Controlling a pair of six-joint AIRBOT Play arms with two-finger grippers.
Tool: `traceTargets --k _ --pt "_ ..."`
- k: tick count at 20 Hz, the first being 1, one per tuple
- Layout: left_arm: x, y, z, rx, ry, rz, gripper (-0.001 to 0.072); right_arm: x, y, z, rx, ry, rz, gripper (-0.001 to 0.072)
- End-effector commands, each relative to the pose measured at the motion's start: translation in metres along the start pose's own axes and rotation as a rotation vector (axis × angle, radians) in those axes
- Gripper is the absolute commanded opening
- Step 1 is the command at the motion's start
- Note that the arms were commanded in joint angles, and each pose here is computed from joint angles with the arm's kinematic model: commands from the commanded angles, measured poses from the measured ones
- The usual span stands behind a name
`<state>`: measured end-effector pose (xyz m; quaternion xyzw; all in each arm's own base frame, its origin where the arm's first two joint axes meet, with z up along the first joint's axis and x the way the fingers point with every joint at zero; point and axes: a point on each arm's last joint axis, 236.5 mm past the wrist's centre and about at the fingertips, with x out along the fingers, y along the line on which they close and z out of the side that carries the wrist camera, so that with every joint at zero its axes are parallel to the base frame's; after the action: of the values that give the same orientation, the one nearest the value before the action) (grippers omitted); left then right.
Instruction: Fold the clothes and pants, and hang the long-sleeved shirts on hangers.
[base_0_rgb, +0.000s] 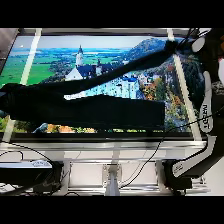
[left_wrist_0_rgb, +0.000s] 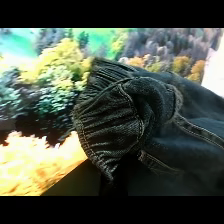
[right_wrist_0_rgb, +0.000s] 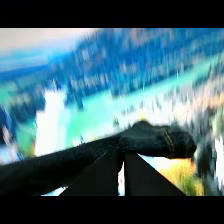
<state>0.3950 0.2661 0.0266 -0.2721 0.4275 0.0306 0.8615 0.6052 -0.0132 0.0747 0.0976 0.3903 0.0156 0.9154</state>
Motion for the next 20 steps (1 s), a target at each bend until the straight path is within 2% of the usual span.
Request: traceTargets --k 1,3,5,9,10,11,12,14,17,18,19,20 --pt "0.004 -0.009 0.001 0.009 0.003 -0.016 0.0037 0.032 -0.016 -0.130 -0.005 0.370 -0.020 0.0027" --pt "0.006 -0.013 0.001 0.017 0.007 -0.021 0.0036 0.036 -0.024 -0.200 0.035 0.539 -0.034 0.0027" --pt "0.007 -0.015 0.001 0.021 0.009 -0.023 0.0037 0.028 -0.026 -0.239 0.046 0.660 -0.037 0.0027" --pt "0.007 -0.015 0.001 0.020 0.009 -0.023 0.0037 -0.004 -0.021 -0.264 0.047 0.823 -0.025 0.0028" --pt "0.007 -0.015 0.001 0.020 0.009 -0.023 0.0037 -0.008 -0.022 -0.265 0.044 0.837 -0.028 0.0046" --pt "0.007 -0.015 0.001 0.020 0.008 -0.023 0.0037 -0.009 -0.023 -0.264 0.040 0.839 -0.032 0.0166" --pt "0.007 -0.015 0.001 0.020 0.008 -0.023 0.0037 -0.008 -0.024 -0.260 0.034 0.828 -0.036 0.0344" --pt "0.007 -0.015 0.001 0.020 0.009 -0.023 0.0037 -0.004 -0.030 -0.246 0.011 0.783 -0.059 0.0618" --pt "0.007 -0.018 -0.004 0.020 0.028 -0.036 0.0055 0.003 -0.039 -0.209 -0.029 0.669 -0.101 0.0624" --pt "0.007 -0.018 -0.004 0.020 0.027 -0.036 0.0235 0.006 -0.039 -0.192 -0.037 0.613 -0.103 0.0623" --pt "0.007 -0.018 -0.004 0.019 0.028 -0.037 0.0548 0.009 -0.038 -0.174 -0.043 0.555 -0.103 0.0622" --pt "0.007 -0.018 -0.004 -0.001 0.028 -0.036 0.0712 0.011 -0.036 -0.158 -0.048 0.505 -0.101 0.0617"
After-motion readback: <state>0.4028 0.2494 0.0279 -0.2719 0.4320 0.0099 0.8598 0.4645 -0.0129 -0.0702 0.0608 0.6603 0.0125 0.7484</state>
